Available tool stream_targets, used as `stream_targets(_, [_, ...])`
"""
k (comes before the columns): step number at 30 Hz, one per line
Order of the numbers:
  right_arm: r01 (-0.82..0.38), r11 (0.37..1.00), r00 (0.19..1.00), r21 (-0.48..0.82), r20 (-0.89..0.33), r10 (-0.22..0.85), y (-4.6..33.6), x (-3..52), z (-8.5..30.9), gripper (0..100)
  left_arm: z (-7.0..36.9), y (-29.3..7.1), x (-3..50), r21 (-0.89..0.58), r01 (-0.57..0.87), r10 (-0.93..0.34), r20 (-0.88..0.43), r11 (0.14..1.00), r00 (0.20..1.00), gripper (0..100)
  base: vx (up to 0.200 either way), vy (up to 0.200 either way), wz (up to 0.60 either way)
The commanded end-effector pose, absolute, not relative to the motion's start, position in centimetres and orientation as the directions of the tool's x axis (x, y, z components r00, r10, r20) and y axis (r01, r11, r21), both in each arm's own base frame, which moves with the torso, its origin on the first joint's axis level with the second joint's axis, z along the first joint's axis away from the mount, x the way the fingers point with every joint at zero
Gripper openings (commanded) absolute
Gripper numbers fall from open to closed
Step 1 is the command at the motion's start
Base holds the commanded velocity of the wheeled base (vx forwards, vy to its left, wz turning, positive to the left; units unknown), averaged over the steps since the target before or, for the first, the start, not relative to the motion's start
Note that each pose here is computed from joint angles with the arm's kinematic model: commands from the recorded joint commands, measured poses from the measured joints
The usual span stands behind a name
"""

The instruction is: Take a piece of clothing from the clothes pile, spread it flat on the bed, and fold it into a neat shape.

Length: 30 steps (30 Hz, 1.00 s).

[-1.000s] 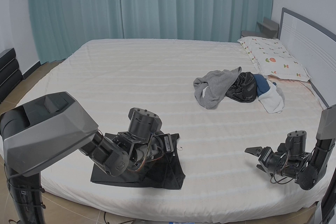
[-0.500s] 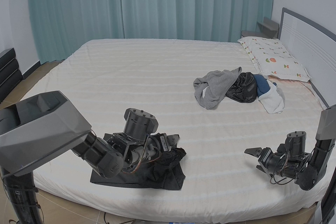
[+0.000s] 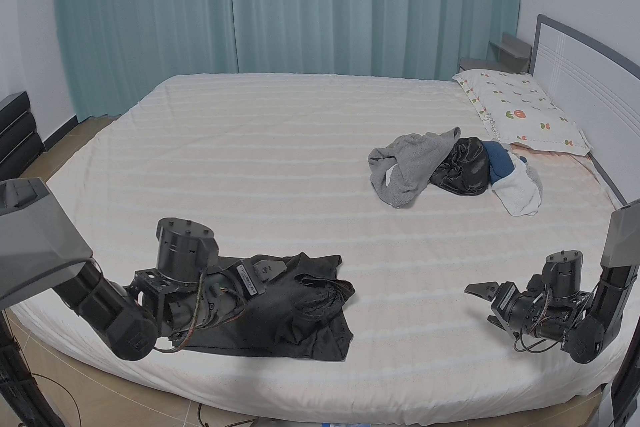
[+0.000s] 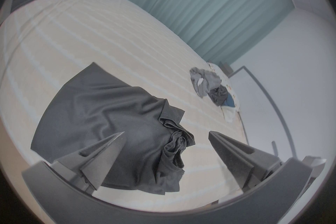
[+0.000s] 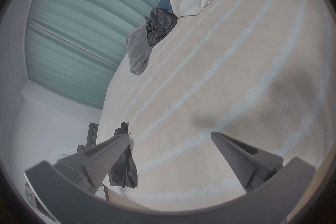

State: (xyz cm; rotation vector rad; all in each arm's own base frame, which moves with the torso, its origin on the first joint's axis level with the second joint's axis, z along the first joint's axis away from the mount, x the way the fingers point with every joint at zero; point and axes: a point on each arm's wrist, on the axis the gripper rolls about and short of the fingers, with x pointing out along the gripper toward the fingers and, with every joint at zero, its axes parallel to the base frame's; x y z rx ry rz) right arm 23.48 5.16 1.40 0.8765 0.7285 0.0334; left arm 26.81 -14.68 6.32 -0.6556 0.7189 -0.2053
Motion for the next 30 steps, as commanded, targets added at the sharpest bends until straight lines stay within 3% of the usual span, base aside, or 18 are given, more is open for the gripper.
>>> stream_targets(1, [0.252,0.661,0.754,0.707,-0.571,0.324,5.5,23.4,1.3,100,5.9,-12.1,25.7,-0.675,-0.124,-0.365,-0.534,0.728,0.763,100,-0.2,0.0,0.0])
stream_targets(4, [0.24,0.666,0.753,0.706,-0.568,0.331,5.9,23.3,1.4,100,4.9,-11.8,26.0,-0.679,-0.153,-0.354,-0.545,0.718,0.76,100,-0.2,0.0,0.0])
stream_targets(11, [0.185,0.697,0.745,0.693,-0.562,0.361,7.6,23.0,1.6,100,3.9,-11.0,26.6,-0.679,-0.19,-0.328,-0.557,0.709,0.763,100,0.0,0.0,0.0])
stream_targets(19, [0.075,0.802,0.734,0.593,-0.577,0.358,12.4,24.8,2.3,100,4.1,-9.9,28.2,-0.746,-0.26,-0.305,-0.527,0.613,0.793,100,0.0,0.0,0.0])
stream_targets(26, [0.001,0.812,0.717,0.584,-0.567,0.407,17.2,27.3,4.3,100,3.9,-7.6,28.9,-0.756,-0.295,-0.279,-0.529,0.584,0.802,100,0.0,0.2,0.0])
stream_targets(30, [-0.007,0.813,0.709,0.582,-0.57,0.414,17.9,27.6,4.5,100,3.9,-7.0,29.2,-0.762,-0.301,-0.276,-0.525,0.573,0.805,100,0.0,0.2,0.0])
